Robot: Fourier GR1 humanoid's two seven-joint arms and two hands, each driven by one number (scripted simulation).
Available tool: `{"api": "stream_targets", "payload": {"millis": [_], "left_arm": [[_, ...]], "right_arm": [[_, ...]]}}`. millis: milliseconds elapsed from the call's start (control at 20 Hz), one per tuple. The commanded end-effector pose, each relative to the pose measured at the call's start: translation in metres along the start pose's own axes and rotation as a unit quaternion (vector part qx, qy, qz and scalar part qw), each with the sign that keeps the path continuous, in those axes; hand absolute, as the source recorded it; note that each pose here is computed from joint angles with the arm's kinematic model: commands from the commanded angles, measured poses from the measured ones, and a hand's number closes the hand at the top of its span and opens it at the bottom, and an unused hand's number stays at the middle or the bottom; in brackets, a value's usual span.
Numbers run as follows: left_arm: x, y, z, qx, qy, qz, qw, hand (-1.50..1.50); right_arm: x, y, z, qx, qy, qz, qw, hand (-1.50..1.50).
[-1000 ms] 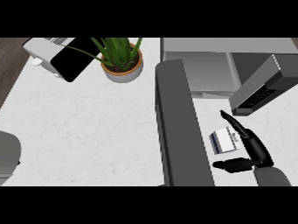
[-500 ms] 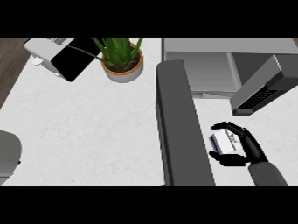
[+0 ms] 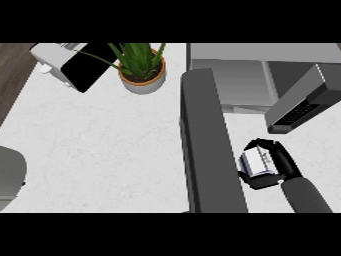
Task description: Pick up the milk, place it into the microwave and close the microwave
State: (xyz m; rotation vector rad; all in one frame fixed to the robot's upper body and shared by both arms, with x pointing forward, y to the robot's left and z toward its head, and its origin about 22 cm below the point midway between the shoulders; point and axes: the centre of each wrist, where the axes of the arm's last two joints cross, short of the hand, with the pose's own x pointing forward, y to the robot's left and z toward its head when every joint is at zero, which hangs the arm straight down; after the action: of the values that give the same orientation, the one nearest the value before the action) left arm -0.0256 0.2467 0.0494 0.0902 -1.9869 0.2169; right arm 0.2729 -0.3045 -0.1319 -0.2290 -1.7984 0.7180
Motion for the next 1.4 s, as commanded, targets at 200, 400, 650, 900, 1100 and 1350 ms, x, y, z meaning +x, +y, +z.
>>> {"api": "stream_targets", "payload": {"millis": [200,400,650,900,1100,1350], "left_arm": [[0.005,0.004,-0.007,-0.011,-0.005,0.014,0.9998,-1.5],[0.003,0.005,-0.014,-0.016,-0.008,0.011,0.9998,-1.5],[-0.005,0.007,0.002,-0.007,0.008,0.028,0.9995,-1.5],[0.01,0.011,0.01,-0.001,0.007,0.011,0.9999,-1.5],[-0.004,0.021,0.006,0.014,0.014,0.006,0.9998,-1.5],[-0.002,0.039,-0.003,0.006,0.014,0.002,0.9999,-1.5]], "right_arm": [[-0.003,-0.014,-0.016,-0.08,-0.019,0.023,0.996,1.5],[0.003,-0.001,-0.027,-0.082,-0.052,-0.014,0.995,1.5],[0.008,-0.011,-0.045,-0.039,-0.078,-0.065,0.994,1.5],[0.026,-0.008,-0.075,-0.028,-0.115,-0.06,0.991,1.5],[0.047,-0.019,-0.107,-0.053,-0.123,-0.032,0.99,1.5],[0.082,-0.013,-0.155,-0.081,-0.087,-0.017,0.993,1.5]]}}
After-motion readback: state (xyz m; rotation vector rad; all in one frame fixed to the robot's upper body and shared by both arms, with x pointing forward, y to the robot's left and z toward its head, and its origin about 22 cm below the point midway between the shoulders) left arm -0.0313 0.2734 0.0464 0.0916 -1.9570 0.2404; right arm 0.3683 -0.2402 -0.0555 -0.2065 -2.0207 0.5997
